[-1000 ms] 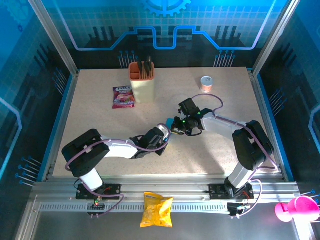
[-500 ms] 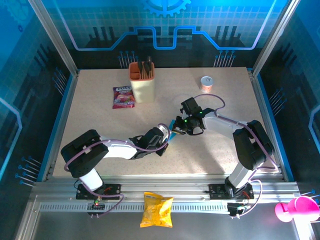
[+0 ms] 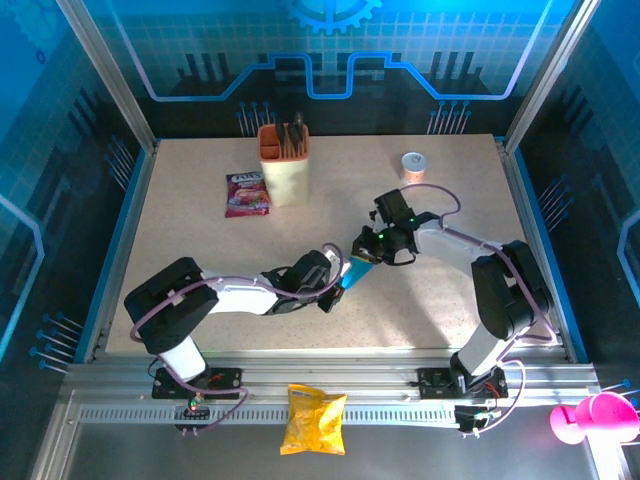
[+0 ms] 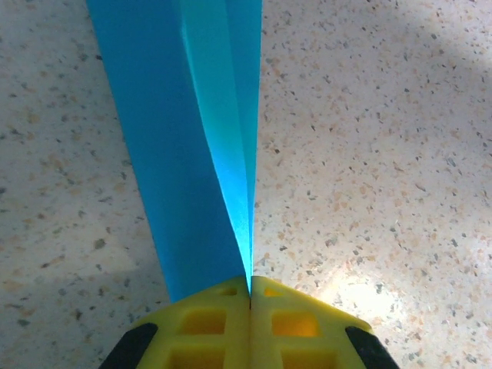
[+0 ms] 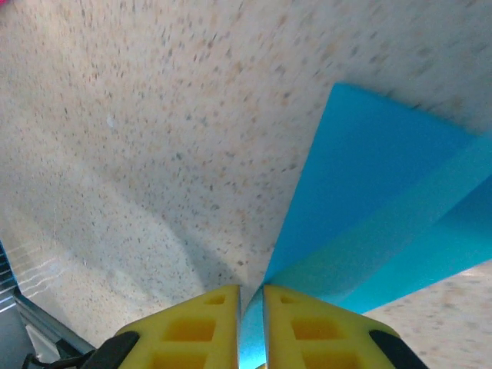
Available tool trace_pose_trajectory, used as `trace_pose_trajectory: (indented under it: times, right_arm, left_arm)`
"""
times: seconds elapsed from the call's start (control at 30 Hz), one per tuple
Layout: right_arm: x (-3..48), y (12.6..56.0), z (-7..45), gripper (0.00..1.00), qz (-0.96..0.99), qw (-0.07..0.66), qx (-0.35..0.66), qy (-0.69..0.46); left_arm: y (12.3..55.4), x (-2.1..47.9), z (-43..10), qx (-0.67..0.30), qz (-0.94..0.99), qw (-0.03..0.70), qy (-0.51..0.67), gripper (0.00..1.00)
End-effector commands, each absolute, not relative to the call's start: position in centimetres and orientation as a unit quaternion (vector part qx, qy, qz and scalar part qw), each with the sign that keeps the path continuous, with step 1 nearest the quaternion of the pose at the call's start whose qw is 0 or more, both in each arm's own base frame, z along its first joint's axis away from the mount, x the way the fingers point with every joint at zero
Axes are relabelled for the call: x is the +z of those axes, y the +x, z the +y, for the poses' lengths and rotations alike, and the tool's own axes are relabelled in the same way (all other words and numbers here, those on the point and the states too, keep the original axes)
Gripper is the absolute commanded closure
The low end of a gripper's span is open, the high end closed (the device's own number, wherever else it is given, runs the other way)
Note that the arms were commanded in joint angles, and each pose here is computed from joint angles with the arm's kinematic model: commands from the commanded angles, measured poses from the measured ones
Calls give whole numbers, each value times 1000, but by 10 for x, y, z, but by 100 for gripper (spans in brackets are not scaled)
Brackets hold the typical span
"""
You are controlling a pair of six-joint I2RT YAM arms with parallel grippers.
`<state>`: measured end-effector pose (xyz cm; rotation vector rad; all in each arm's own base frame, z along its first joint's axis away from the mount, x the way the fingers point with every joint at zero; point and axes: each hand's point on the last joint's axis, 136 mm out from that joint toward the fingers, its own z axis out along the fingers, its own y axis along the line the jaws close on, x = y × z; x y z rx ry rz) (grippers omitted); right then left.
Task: Fold a paper plane with a square sheet of paper (pick it up from the middle)
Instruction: Fold the wing for the fifth time at the center of the table.
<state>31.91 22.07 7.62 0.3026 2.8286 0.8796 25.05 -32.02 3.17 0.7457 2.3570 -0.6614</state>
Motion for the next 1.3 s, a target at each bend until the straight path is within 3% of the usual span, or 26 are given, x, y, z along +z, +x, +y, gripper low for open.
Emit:
trace_pose_trajectory:
  times: [0.0, 0.27, 0.6, 1.27]
  right_arm:
    - [99, 331, 210, 83, 946, 102, 297, 81]
    - [85, 342, 226, 88, 952, 61, 298, 20]
    - [40, 319, 241, 100, 960, 2, 278, -16]
    - [-25, 301, 217, 100, 976, -53, 208, -21]
  left_arm:
    - [241, 24, -325, -261, 889, 252, 280, 100]
    - [240, 23, -325, -256, 891, 243, 284, 100]
    - [241, 24, -326, -246, 892, 239, 295, 100]
    - [243, 24, -333, -229, 887, 221, 334, 100]
